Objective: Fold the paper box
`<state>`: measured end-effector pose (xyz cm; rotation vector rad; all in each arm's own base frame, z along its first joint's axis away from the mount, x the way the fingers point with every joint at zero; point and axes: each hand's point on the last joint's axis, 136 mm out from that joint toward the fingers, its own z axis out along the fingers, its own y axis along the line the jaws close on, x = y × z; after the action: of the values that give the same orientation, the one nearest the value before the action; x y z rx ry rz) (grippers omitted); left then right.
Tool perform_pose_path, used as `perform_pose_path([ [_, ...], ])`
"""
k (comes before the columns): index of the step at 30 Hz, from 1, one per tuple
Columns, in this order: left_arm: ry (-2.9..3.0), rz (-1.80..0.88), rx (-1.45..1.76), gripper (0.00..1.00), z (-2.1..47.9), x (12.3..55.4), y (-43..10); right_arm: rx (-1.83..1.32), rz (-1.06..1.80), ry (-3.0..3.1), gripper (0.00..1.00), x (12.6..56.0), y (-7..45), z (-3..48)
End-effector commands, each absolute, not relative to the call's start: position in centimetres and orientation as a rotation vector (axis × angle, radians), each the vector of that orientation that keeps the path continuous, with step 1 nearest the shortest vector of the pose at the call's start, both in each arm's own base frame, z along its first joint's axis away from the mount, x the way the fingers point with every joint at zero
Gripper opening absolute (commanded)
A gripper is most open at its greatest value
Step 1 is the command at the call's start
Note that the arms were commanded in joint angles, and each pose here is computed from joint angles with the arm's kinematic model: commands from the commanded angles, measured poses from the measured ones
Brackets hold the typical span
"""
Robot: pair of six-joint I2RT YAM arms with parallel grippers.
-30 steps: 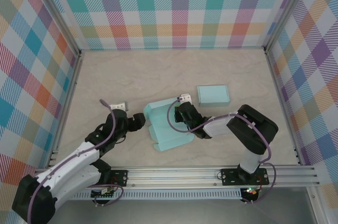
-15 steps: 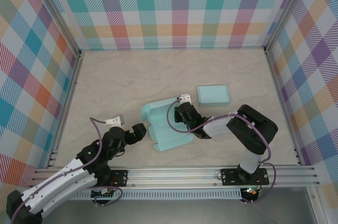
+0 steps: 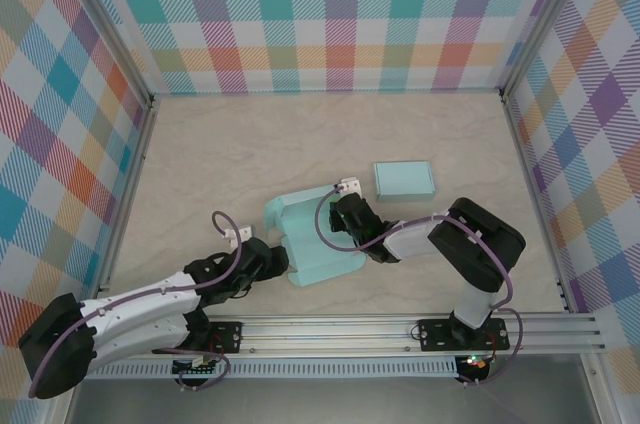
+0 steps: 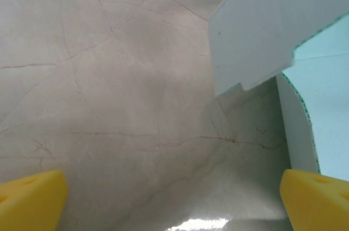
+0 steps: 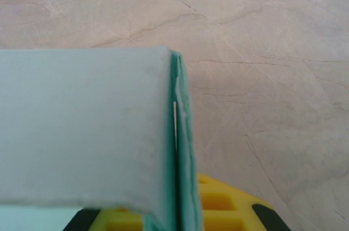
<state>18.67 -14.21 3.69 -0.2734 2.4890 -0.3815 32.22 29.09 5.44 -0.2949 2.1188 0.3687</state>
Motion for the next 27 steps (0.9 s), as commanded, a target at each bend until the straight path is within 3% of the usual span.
perform_pose_path([
  [1,2.450,-0.369,-0.321,1.00,4.4,19.5,-14.4,-0.333,0.355,2.138,0.00,32.0,29.7,4.8],
  [10,2.379,-0.290,-0.390,1.00,8.0,19.3,-11.6,-0.337,0.347,2.140,0.00,32.0,29.6,4.6],
  [14,2.342,-0.379,-0.374,1.00,9.6,19.7,-12.7,-0.335,0.347,2.142,0.00,32.0,29.6,4.4],
  [27,2.520,-0.298,-0.269,1.00,5.5,19.8,-15.5,-0.320,0.357,2.141,0.00,32.0,29.6,4.6],
])
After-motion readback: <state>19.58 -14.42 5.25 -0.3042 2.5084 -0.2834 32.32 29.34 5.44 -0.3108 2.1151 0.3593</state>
